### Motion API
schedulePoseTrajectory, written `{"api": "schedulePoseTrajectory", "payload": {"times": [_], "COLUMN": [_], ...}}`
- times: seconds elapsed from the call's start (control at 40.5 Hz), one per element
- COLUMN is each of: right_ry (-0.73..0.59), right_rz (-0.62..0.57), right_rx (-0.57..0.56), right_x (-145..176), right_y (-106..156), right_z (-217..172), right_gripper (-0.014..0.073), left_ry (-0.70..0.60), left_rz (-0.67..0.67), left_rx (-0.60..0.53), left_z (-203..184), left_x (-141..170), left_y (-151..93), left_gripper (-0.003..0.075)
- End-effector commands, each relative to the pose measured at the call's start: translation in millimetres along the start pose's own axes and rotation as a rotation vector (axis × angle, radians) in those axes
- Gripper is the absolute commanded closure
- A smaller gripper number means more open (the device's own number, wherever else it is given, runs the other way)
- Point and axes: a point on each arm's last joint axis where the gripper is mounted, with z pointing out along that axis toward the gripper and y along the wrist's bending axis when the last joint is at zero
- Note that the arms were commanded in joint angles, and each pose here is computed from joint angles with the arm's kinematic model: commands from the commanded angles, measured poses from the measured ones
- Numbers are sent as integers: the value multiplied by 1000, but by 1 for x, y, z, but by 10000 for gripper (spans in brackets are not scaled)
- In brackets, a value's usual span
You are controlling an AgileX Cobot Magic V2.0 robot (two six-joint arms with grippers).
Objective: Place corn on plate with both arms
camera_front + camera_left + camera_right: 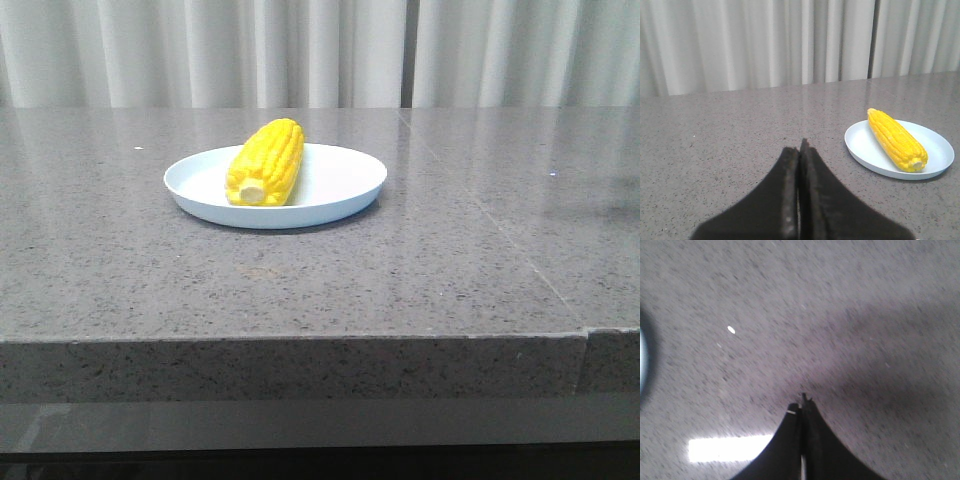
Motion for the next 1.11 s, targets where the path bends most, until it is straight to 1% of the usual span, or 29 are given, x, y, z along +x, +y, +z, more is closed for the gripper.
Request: {"api": "schedulePoseTrajectory", "payload": {"times": [0.0,0.148,0.222,0.371,0.469,0.717,0.865,0.939,1.087], "right_ry": [-100,-138,-180,-304,-364,-609,-731,-788,-810], "right_rz": [-9,-59,-88,-123,-137,-158,-166,-164,-162], "right_rx": [-26,-34,-36,-44,-46,-75,-79,-91,-95], "right_x": [14,52,70,107,131,183,205,209,211], "right_y": [-8,-18,-24,-36,-44,-60,-68,-69,-69], "right_z": [-19,-23,-27,-36,-38,-61,-74,-81,-84], "right_gripper": [712,713,717,717,717,717,717,717,717], "left_ry": [-90,-90,-90,-90,-90,-90,-90,-90,-90], "left_rz": [-9,-9,-9,-9,-9,-9,-9,-9,-9], "left_rx": [17,17,17,17,17,17,17,17,17], "left_z": [-2,-2,-2,-2,-2,-2,-2,-2,-2], "left_x": [-14,-14,-14,-14,-14,-14,-14,-14,-14], "left_y": [-1,-1,-1,-1,-1,-1,-1,-1,-1], "left_gripper": [741,741,741,741,741,741,741,741,741]}}
